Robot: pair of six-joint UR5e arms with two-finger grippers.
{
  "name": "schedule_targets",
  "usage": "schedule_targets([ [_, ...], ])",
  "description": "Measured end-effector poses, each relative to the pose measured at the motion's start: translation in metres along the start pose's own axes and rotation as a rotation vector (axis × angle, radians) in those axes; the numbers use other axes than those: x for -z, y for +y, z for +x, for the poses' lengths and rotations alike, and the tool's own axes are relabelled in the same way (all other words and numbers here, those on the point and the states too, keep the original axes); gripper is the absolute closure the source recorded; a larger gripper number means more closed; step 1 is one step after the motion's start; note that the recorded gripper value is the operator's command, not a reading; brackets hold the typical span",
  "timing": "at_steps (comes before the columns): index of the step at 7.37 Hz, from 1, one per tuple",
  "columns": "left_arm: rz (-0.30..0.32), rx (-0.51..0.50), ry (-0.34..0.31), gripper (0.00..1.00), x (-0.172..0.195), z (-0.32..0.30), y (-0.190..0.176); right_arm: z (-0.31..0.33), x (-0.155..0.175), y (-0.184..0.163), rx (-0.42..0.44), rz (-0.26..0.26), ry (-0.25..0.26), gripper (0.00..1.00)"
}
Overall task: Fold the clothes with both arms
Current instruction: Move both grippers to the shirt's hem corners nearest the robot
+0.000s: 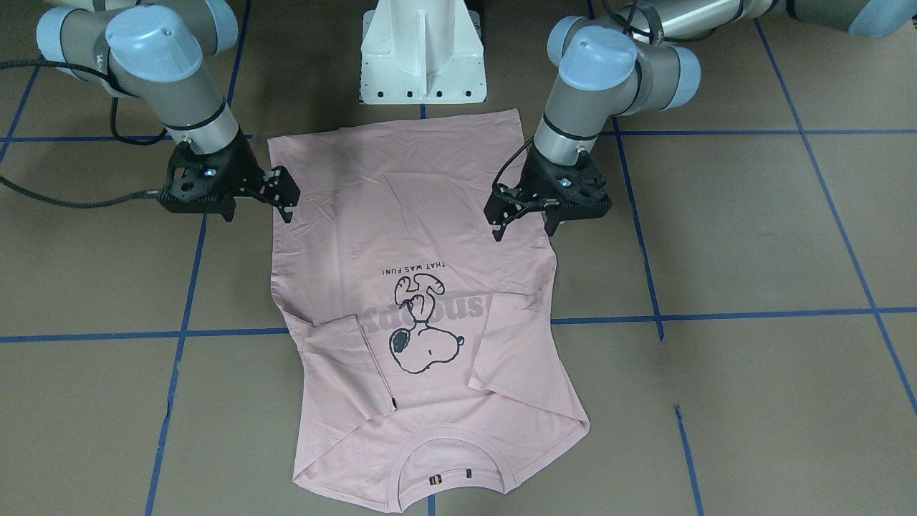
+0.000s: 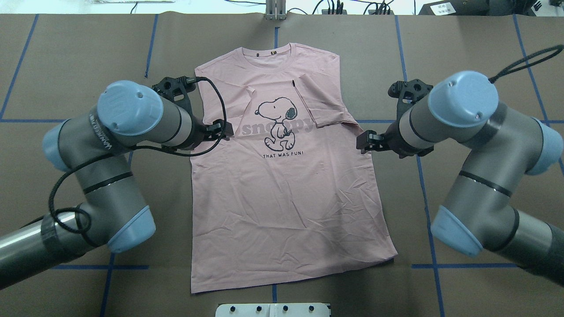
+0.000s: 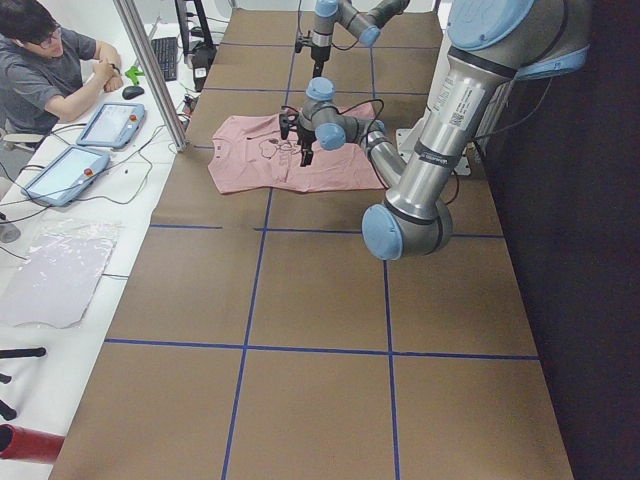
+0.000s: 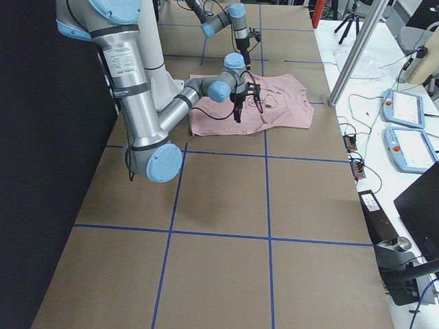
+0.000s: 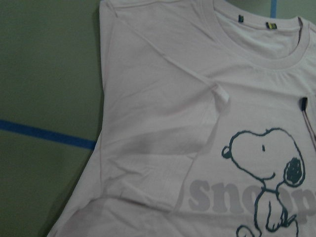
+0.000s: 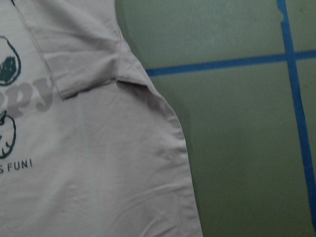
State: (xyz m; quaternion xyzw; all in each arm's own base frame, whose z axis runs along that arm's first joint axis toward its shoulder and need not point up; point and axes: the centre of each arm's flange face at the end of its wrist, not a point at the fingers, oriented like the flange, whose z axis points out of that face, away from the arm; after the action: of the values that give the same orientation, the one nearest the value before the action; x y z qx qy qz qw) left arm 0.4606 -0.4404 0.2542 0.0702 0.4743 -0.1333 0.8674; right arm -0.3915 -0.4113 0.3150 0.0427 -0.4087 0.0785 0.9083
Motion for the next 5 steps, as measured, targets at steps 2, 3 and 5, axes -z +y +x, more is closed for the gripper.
schedule_targets([
  [2, -0.027, -0.022, 0.002, 0.0, 0.023, -0.028, 0.031, 0.017, -0.028, 0.099, -0.028, 0.027, -0.035, 0.0],
  [3, -0.03, -0.023, 0.002, 0.0, 0.027, -0.033, 0.035, 0.032, -0.041, 0.143, -0.016, 0.038, -0.029, 0.0],
  [5, -0.033, -0.021, 0.004, 0.0, 0.029, -0.035, 0.038, 0.058, -0.056, 0.185, 0.007, 0.046, 0.019, 0.0],
])
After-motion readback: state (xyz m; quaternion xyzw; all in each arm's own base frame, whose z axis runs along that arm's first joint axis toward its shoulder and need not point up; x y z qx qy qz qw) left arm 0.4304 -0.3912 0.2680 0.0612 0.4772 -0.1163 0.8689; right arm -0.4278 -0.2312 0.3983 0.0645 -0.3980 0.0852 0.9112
